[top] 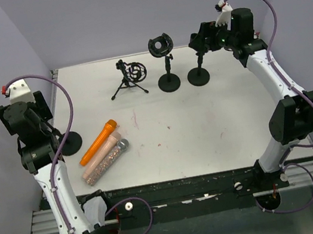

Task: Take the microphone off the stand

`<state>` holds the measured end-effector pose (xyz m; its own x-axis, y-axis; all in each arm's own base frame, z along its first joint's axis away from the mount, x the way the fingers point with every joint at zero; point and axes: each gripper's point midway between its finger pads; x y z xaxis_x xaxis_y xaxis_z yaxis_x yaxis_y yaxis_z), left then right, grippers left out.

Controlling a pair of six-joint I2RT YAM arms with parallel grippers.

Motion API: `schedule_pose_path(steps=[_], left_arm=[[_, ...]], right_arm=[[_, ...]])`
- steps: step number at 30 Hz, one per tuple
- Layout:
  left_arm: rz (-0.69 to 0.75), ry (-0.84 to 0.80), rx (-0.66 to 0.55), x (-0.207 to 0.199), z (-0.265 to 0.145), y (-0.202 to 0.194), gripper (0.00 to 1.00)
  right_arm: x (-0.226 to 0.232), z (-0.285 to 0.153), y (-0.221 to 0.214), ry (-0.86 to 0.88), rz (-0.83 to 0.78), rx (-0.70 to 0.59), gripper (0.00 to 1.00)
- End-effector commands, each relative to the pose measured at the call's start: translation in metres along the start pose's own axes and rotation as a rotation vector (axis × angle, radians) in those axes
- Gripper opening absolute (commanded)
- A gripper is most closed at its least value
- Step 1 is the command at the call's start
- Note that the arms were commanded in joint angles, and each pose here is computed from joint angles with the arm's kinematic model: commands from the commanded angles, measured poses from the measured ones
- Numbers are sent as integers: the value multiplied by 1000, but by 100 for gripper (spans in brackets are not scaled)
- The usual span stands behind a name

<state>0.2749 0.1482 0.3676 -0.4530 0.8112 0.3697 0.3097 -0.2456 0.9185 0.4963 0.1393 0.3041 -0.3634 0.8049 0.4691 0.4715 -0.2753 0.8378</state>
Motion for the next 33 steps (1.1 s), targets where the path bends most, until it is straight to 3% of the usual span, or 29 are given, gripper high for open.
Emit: schedule_pose_path(steps=[1,6,14,17,19,25,33], left_arm=[[7,-4,-3,-8,14,-15,80],[-18,-30,9,-26,32,-39,74],[-20,-83,-32,-47,68,-43,60],[7,-122,-47,-57,76,-46,40],[-4,-132,-72,-59,78,-41,33],[-60,-230,-115,-78,73,-30,0],[-76,-553,-347,-141,46,19,0]], right_arm=[[11,2,12,52,14,-16,100],[15,-1,10,63,15,-7,99],[17,-5,4,67,27,20,97],[16,-10,1,52,20,24,97],[15,-14,0,45,9,22,97],[14,-21,-7,35,-5,21,97],[18,-18,-8,68,-16,25,97]])
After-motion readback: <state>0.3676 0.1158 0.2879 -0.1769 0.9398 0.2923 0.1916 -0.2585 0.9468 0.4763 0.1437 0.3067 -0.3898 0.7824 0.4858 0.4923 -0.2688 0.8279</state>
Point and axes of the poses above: each gripper's point midway between its finger pads, its own z axis out along the fingers, its own x axis along the line the jaws close on, y = z × x, and after that the axes turned 10 degrees about z, right-handed
